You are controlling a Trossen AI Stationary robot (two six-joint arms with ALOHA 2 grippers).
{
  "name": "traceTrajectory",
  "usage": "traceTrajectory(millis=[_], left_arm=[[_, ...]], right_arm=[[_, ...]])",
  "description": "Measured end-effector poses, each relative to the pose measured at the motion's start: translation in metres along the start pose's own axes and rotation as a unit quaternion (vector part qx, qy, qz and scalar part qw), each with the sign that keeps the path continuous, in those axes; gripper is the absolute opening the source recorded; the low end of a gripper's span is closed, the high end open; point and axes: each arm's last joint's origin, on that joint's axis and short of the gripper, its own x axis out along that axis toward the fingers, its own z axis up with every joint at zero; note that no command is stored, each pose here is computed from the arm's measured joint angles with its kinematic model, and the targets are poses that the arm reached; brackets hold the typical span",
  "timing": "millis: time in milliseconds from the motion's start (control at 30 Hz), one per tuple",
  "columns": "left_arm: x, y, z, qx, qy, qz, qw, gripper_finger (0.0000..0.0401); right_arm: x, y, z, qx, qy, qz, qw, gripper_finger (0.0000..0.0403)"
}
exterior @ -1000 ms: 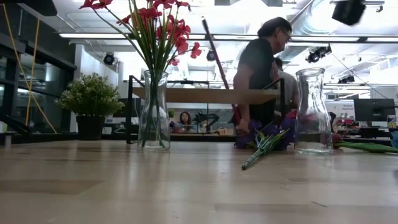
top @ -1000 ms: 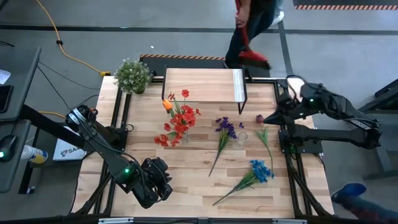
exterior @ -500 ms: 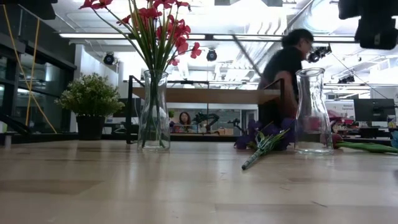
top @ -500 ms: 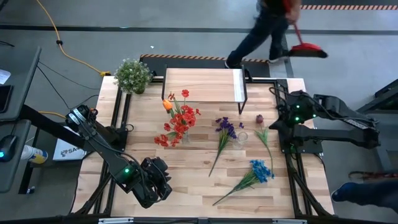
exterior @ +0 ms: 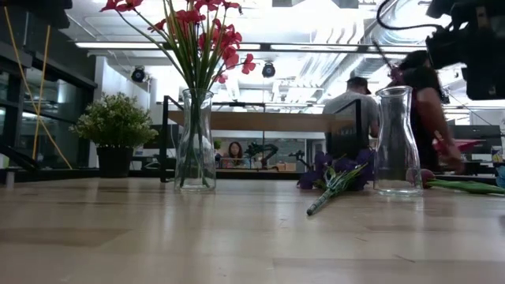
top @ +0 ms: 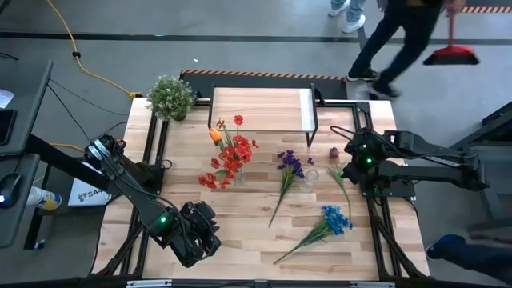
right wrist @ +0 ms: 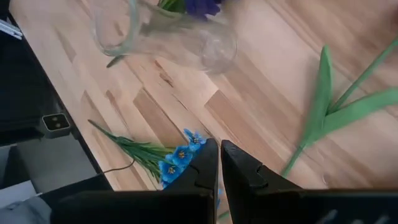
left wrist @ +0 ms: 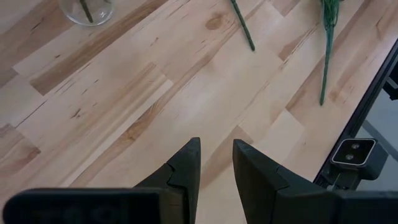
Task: Pick and place flowers into a vace then onto a shelf
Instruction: Put the red tulip into the right transparent vase
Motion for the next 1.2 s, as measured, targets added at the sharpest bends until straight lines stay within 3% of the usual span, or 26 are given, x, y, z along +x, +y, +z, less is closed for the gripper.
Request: traceTrajectory(millis=[333, 633, 1000, 1200], left_arm=[[0.000, 0.000, 0.000, 0.001, -0.004, 0.002, 1.000, 0.0129], [0.000, 0.002, 0.000, 0.006, -0.004, 0.010, 1.000, 0.0129], [0.000, 0.002, 0.000, 0.007, -0.003, 0.011, 1.000, 0.0129], [0.000, 0.002, 0.000, 0.006, 0.001, 0.011, 1.000, 0.0129]], right_arm=[[0.012, -0.009, -0.001, 0.008, -0.005, -0.025, 1.000, 0.0012], [0.012, -0.012, 0.002, 0.070, -0.055, -0.081, 0.993, 0.0012], [0.011, -0.014, 0.003, 0.012, -0.071, -0.109, 0.991, 0.0012], [0.010, -0.016, 0.003, 0.031, -0.098, -0.145, 0.984, 0.0013]])
